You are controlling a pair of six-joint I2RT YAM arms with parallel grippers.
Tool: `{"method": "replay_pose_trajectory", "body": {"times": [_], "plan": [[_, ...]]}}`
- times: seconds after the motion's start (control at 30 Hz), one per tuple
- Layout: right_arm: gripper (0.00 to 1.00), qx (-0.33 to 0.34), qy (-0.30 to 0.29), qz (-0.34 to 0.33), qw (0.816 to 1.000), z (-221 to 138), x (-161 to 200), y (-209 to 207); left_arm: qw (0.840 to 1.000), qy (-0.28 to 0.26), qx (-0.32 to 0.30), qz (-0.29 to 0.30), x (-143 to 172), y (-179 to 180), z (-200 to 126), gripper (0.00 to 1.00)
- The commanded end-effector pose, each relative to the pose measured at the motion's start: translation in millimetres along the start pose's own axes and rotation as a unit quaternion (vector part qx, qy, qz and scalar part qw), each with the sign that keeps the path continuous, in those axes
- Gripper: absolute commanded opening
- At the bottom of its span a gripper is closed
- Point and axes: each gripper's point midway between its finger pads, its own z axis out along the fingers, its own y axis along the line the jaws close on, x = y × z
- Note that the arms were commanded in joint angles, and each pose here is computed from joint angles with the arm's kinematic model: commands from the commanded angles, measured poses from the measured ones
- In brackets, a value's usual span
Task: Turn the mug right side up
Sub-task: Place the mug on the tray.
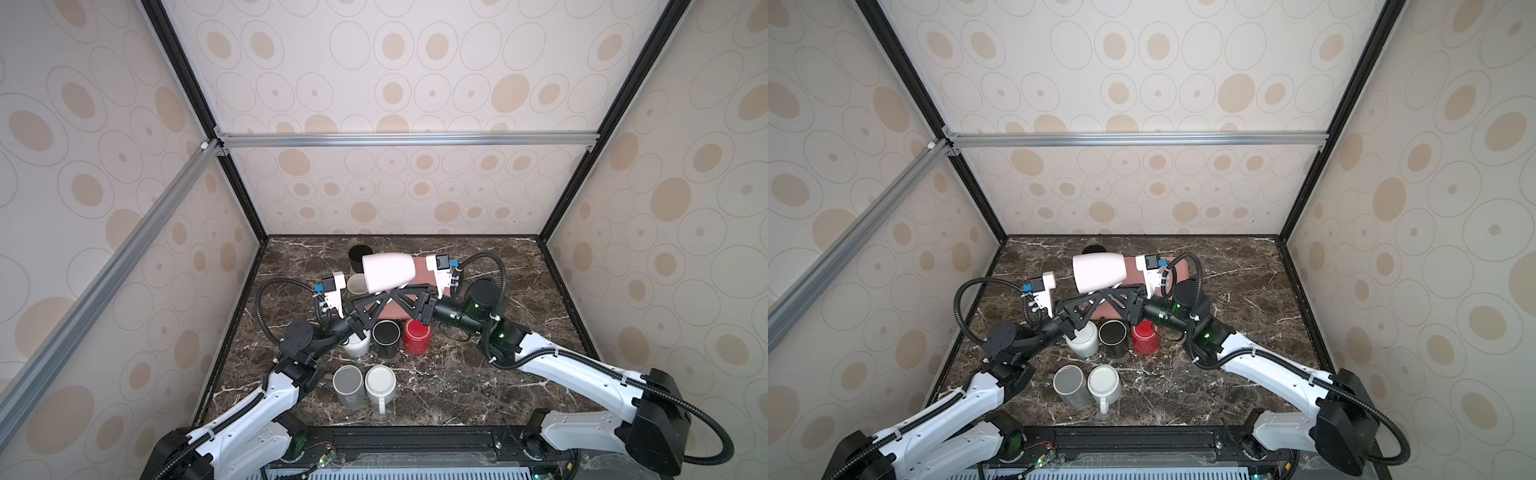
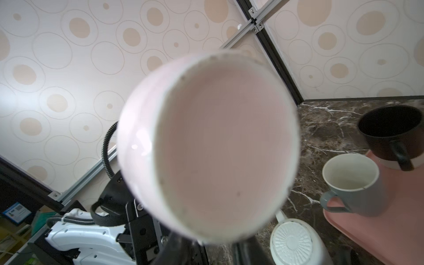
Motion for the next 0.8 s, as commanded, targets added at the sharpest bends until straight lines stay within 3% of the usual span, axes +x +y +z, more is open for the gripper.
{"method": "replay_pose_trajectory", "body": {"times": [0.0, 0.13, 0.3, 0.53, 0.77], "plan": [[0.47, 0.029, -0.016, -0.029, 0.999, -19.1, -5.0, 0.3, 0.998, -0.018, -0.041, 0.037, -26.3, 2.1, 9.1, 0.0], [0.55, 0.108, -0.02, -0.046, 0.993, -44.8, 2.4, -24.4, 0.992, 0.026, -0.111, 0.052, -24.1, 26.4, 22.1, 0.0], [0.56, 0.177, -0.023, -0.065, 0.982, -74.5, 8.4, -43.5, 0.971, 0.097, -0.205, 0.074, -17.4, 66.2, 42.0, 0.0], [0.56, 0.214, -0.027, -0.073, 0.974, -95.1, 12.7, -54.1, 0.926, 0.169, -0.322, 0.1, -9.2, 124.5, 68.3, 0.0], [0.56, 0.235, -0.024, -0.084, 0.968, -106.8, 13.3, -57.3, 0.863, 0.234, -0.426, 0.136, 5.4, 186.9, 84.0, 0.0]]}}
